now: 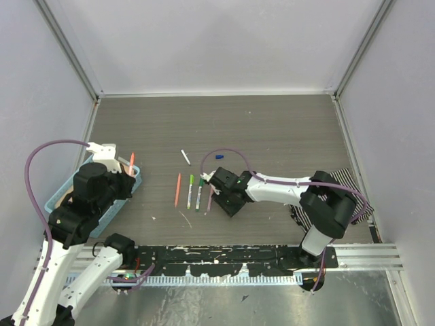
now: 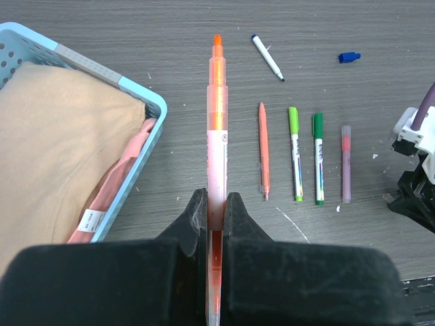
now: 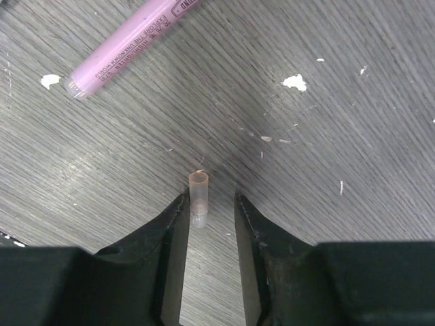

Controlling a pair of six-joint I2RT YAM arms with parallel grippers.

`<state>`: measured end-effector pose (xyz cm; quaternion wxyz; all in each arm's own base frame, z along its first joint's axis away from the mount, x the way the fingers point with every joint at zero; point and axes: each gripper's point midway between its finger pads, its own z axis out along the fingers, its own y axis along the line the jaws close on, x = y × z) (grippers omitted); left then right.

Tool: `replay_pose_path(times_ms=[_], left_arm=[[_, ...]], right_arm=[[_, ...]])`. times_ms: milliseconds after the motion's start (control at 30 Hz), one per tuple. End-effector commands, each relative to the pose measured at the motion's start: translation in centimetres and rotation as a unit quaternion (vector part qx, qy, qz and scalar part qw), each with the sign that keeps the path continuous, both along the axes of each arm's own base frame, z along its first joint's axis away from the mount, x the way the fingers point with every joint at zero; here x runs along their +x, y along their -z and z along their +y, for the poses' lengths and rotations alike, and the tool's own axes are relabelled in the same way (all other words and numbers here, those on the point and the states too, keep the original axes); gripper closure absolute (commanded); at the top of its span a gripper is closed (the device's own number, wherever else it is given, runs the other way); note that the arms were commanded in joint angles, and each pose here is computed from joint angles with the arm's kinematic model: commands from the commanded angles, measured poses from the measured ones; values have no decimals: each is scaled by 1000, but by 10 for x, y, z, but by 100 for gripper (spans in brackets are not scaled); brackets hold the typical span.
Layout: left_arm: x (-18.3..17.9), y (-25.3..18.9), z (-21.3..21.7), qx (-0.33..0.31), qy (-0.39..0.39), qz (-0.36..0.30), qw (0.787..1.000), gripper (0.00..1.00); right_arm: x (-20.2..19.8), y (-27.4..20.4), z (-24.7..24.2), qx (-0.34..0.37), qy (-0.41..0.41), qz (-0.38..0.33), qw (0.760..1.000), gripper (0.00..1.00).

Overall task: Insert the pens into the pen caps
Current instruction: Adjust the pen cap at the center of the board.

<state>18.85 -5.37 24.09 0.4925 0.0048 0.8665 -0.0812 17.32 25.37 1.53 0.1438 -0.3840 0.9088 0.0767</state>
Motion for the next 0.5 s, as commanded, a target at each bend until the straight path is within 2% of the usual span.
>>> replay_pose_path(times_ms=[0,133,267,367,467], left_arm=[[4,-4,-1,-2,1,-12,1000,100],[5,-4,-1,-2,2,-12,1000,100],[5,-4,-2,-1,2,-11,1000,100],[5,-4,-2,-1,3,-11,1000,100],[5,-3,-2,-1,3,-10,1000,100]], right_arm=[[7,-15,3,15,9,-20,1000,60],[4,-21,5,35,24,-16,999,57],[5,-42,16,85,47,-29,995,50],[20,-64,15,108,111,-66,986,45],[32,-84,8,132,224,-90,961,38]])
